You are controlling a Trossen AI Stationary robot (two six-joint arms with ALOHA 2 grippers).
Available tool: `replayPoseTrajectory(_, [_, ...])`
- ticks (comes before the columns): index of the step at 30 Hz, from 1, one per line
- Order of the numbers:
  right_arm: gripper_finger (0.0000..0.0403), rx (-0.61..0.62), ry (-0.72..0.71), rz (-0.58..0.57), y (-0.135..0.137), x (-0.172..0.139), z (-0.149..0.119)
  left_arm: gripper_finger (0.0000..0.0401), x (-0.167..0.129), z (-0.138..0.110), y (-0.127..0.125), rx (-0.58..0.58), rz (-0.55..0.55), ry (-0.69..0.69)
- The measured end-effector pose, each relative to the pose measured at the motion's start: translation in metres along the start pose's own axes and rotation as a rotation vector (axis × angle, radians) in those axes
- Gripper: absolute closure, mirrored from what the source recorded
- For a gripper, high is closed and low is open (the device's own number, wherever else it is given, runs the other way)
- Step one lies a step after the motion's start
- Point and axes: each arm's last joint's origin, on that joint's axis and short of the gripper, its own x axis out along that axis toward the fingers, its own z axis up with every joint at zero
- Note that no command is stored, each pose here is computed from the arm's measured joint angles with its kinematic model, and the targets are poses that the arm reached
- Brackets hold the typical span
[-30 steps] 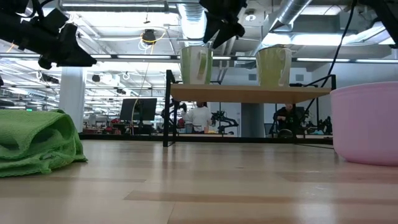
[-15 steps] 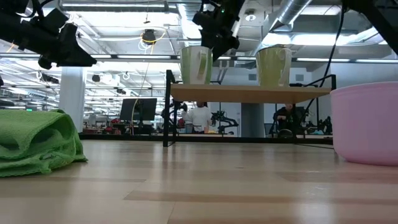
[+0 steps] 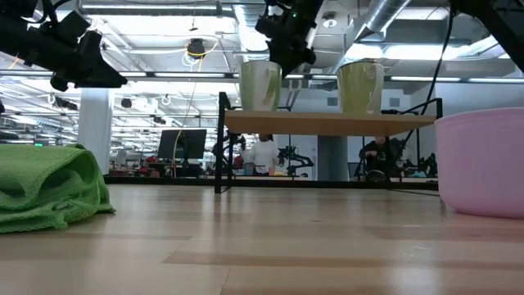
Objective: Stack small to large cups/mugs on shelf
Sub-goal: Adjust the green mug on the shelf
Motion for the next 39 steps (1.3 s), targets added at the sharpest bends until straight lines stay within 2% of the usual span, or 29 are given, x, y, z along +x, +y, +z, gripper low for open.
replayPoseTrajectory(7, [0.0324,-0.002,-0.002,0.001,0.0,0.0,0.0,0.0291,0.0,0.0,0.0,0.001,0.001,0.004])
replayPoseTrajectory(14, [0.0386,-0.011,-0.006,0.003,0.001,-0.001,0.0,0.0291,0.0,-0.001,0.0,0.001,0.001,0.005])
replayPoseTrajectory(25, [0.0388,0.006,0.024,-0.003,0.0,-0.003,-0.003,0.0291,0.0,-0.001,0.0,0.0,0.001,0.007])
replayPoseTrajectory(32, [0.0388,0.072,0.042,-0.013,0.001,-0.007,-0.005,0.0291,0.0,-0.001,0.0,0.001,0.002,0.013])
replayPoseTrajectory(39, [0.0388,0.128,0.073,-0.087,0.005,-0.014,-0.011,0.0291,0.0,-0.001,0.0,0.0,0.002,0.014])
